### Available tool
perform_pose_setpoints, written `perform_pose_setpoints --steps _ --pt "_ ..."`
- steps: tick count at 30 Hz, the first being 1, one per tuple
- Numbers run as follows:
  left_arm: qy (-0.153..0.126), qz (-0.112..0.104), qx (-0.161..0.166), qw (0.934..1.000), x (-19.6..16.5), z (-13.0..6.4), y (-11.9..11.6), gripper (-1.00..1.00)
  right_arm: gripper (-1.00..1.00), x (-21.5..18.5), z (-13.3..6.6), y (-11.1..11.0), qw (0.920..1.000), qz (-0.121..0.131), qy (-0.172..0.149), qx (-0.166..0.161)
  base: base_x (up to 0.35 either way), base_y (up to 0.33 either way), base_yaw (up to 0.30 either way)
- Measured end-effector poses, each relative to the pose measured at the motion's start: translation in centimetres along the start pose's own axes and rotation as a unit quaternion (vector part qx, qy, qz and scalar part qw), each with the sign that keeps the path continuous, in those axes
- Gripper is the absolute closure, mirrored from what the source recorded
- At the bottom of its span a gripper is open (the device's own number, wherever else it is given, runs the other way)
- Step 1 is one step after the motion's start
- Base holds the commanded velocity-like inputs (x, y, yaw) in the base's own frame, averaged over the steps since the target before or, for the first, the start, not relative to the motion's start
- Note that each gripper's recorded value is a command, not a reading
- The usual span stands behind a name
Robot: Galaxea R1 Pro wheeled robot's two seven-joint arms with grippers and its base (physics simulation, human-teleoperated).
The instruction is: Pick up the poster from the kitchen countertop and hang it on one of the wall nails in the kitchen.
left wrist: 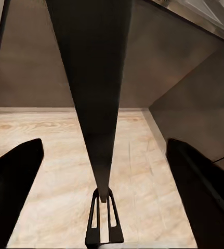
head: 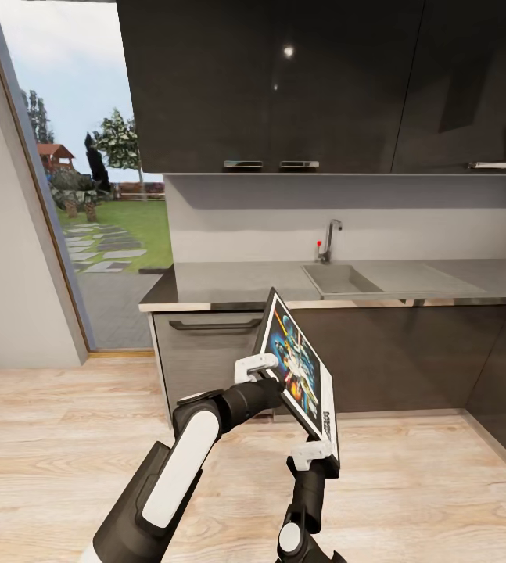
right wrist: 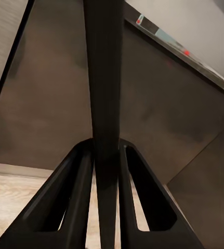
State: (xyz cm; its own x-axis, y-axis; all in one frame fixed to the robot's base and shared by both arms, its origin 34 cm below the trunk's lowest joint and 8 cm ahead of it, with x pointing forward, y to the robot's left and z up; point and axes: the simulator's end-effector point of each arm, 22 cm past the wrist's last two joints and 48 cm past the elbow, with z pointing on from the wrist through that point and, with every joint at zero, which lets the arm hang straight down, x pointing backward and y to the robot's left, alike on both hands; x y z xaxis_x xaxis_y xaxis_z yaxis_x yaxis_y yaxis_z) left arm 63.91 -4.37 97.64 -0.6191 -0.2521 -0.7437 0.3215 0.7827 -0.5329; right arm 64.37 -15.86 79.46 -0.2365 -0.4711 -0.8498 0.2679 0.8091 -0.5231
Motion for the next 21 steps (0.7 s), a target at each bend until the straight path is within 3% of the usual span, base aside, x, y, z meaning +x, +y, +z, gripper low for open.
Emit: perform_pose_setpoints --steps 21 --pt "0.000 0.000 0.004 1.0000 0.00 -0.01 -0.16 -1.00 1.00 0.04 0.03 -0.04 1.0000 0.001 0.001 0.000 0.000 0.000 0.000"
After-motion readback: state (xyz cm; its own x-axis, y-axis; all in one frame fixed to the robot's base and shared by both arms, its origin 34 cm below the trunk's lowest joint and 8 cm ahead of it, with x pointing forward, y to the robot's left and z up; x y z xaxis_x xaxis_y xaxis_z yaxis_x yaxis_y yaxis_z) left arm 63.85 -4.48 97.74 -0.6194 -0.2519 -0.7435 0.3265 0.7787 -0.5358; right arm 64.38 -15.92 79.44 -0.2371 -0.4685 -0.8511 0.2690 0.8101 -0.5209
